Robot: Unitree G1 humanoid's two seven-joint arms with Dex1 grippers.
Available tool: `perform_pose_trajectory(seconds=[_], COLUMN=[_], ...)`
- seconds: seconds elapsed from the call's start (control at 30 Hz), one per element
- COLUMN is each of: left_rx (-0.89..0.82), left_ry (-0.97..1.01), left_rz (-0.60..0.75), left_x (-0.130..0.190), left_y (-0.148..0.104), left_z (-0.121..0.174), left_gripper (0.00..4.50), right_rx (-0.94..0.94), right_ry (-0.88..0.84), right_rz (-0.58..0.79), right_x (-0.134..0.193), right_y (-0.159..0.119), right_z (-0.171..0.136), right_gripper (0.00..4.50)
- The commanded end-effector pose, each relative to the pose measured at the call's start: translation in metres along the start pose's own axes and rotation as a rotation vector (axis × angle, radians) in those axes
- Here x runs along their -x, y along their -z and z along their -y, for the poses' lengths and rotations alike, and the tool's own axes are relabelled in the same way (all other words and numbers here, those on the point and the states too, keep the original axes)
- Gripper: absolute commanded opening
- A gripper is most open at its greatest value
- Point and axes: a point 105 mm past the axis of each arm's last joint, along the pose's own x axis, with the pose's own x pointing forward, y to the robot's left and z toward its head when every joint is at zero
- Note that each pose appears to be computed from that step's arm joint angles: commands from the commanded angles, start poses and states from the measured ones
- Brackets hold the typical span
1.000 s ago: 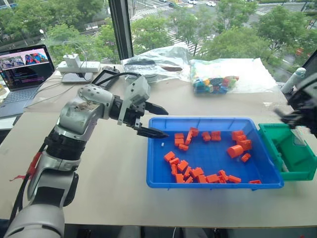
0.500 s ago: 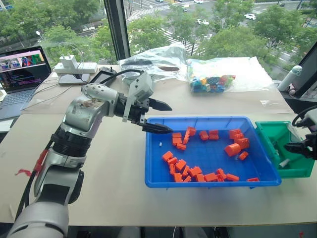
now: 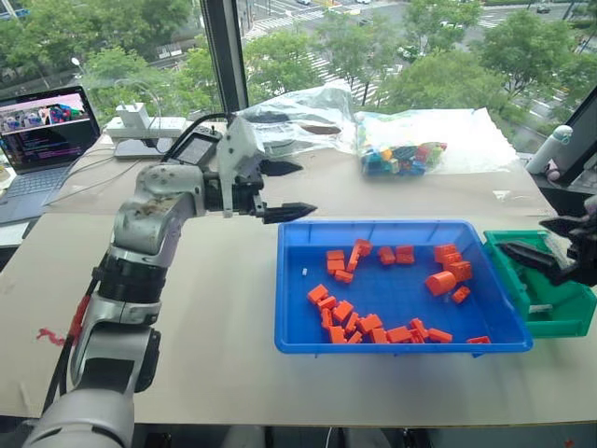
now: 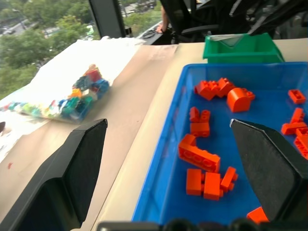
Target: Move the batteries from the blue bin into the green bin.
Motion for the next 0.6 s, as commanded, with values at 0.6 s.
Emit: perform_pose_trajectory(seconds=[0.6], left_rx=[0.346], left_ry=[-0.143], left_rz=[-0.051], left_x=[0.039], left_y=[0.067], left_z=[0.015], left_gripper=[4.43], right_rx=[-0.087], right_ry=[-0.086], right_rz=[0.084], right_x=[0.028], right_y=[0.006], right_z=[-0.024], right_gripper=[4.48])
